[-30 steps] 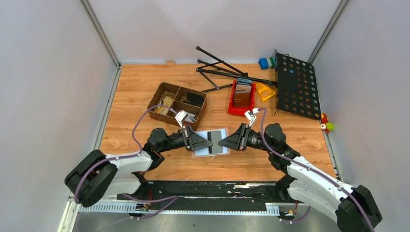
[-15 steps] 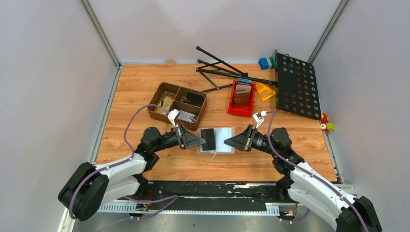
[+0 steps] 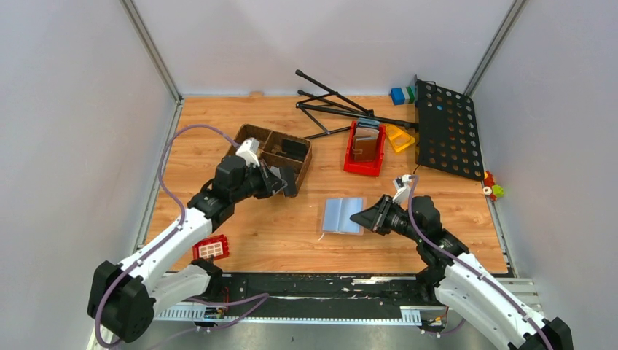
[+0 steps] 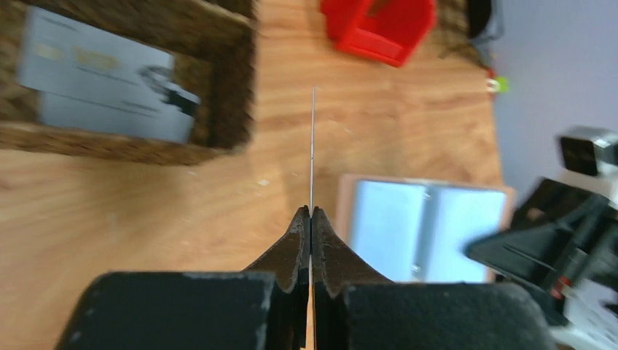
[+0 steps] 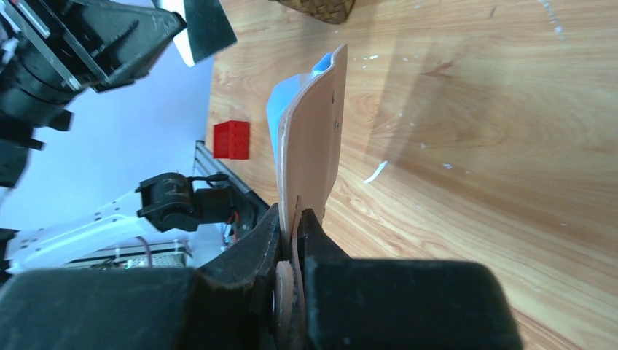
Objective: Take the credit cards out of the card holder
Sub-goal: Place the credit card in the storage box.
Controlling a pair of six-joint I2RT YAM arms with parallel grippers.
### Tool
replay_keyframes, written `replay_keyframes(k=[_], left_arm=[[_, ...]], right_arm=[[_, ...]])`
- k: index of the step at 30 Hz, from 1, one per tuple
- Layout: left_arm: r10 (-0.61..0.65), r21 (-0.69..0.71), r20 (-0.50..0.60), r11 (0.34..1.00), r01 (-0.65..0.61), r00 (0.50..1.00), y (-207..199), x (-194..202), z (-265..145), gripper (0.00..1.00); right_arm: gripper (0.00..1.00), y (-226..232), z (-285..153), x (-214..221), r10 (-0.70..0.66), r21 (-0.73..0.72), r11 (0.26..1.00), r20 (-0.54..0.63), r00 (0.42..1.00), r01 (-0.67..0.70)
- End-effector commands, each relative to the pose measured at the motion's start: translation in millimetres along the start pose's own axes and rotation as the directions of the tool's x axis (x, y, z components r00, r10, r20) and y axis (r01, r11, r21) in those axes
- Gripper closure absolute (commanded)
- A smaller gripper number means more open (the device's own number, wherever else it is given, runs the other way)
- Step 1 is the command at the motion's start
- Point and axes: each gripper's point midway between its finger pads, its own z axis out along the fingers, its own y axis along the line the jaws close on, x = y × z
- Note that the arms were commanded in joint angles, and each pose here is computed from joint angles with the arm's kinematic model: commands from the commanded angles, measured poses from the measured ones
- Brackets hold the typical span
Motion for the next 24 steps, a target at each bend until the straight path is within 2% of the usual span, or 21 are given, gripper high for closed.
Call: replay_keyframes(k=[1,6,9,11,12,13,14,18,24], left_arm=[[0.143,-0.280,0.041,0.952,-0.126,0.989,42,-32,2,1.00],[0.024,-0.214,0.154,0.977,0.009,0.988,21,-61,27,1.00],[-0.036,-0.258,0.248,0.961,0.102,0.968,28,-81,39,1.00],[-0.005,-0.309,0.284,0.946,0.096,0.959,34,-96,44,1.00],[-0.009,-0.365,0.304,0.923,0.126,0.953,43,-102,45,1.00],[-0.075,-0.454,0.347,0.859,0.238,0.935,61,-102,41,1.00],[-0.129,-0.469,0.382,0.826,0.312,0.915,65,-105,42,1.00],[-0.324,-0.410,0.413,0.768,0.492,0.851,54,-108,66,1.00],[-0.468,-0.451,0.403,0.647,0.615,0.787,53,-105,97,1.00]], right_arm=[[1.00,13,-8,-26,-0.116,0.032,0.993,0.088,0.989,0.113],[1.00,18,-11,-33,-0.165,0.049,0.986,0.089,0.982,0.161],[1.00,22,-11,-34,-0.177,0.042,0.984,0.089,0.980,0.173],[1.00,27,-12,-35,-0.187,0.023,0.982,0.089,0.978,0.186],[1.00,29,-13,-36,-0.193,0.018,0.981,0.090,0.977,0.192],[1.00,32,-13,-37,-0.198,0.014,0.980,0.093,0.976,0.198],[1.00,33,-14,-38,-0.204,0.013,0.979,0.096,0.974,0.204],[1.00,38,-14,-42,-0.226,0.007,0.974,0.103,0.969,0.226],[1.00,43,-14,-43,-0.242,0.003,0.970,0.088,0.966,0.243]])
